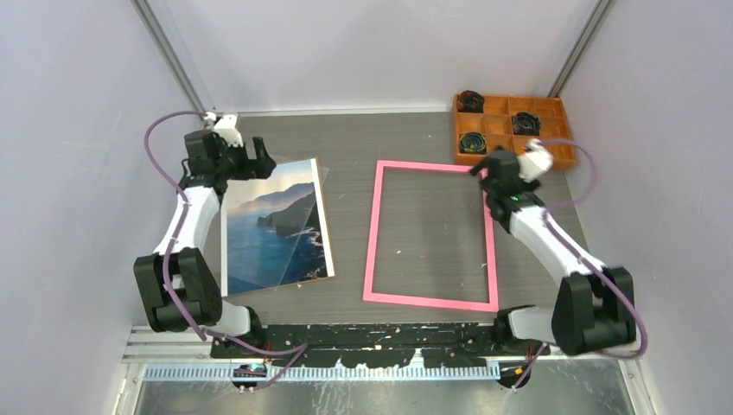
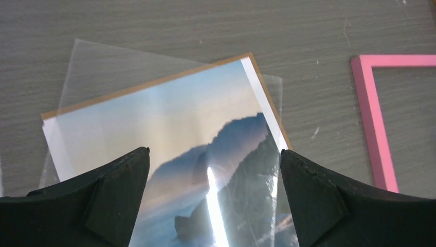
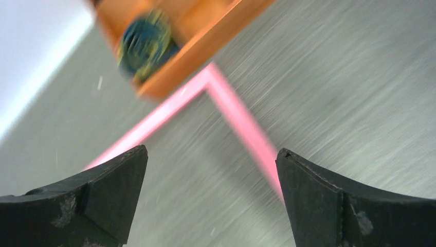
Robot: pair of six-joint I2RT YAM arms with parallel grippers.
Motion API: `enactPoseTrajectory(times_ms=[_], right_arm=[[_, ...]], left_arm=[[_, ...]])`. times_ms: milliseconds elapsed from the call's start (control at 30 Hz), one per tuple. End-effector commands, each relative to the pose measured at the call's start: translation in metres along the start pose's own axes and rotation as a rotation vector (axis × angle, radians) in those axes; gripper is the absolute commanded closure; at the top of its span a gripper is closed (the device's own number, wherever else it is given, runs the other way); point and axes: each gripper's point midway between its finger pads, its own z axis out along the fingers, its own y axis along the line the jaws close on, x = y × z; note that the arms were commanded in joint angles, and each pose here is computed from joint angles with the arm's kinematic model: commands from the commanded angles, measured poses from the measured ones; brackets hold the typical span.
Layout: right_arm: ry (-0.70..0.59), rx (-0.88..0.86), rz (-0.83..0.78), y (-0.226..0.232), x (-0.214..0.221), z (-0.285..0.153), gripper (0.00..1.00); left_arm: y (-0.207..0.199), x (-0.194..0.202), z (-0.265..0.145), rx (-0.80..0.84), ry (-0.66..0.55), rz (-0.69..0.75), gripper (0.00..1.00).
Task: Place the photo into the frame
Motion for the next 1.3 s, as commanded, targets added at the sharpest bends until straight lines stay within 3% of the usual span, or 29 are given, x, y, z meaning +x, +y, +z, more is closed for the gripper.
enactPoseTrajectory(times_ms=[0,300,733,1000,1267], right_arm=[[0.259,-0.056,-0.247,0.063,0.064,-0.040,0.00],[0.548,-0.259,-0.576,0.160,0.183,-0.122,0.00],[0.693,-0.258,-0.853,0.146,0.292,-0.138,0.01],[0.742,-0.229,-0.917,0.124,0.320,-0.134,0.18],[0.794,-0.218,-0.868,0.121,0.344,-0.142,0.46]], left_arm=[[-0.019,0.044,-0.032,0.053,0.289,-0.090,0.00],[-0.013,0.063,-0.064,-0.007,0.465,-0.068,0.01],[-0.025,0.065,-0.082,0.018,0.500,-0.099,0.00],[-0.029,0.072,-0.086,0.034,0.536,-0.110,0.00],[-0.038,0.082,-0.087,0.052,0.579,-0.065,0.00]])
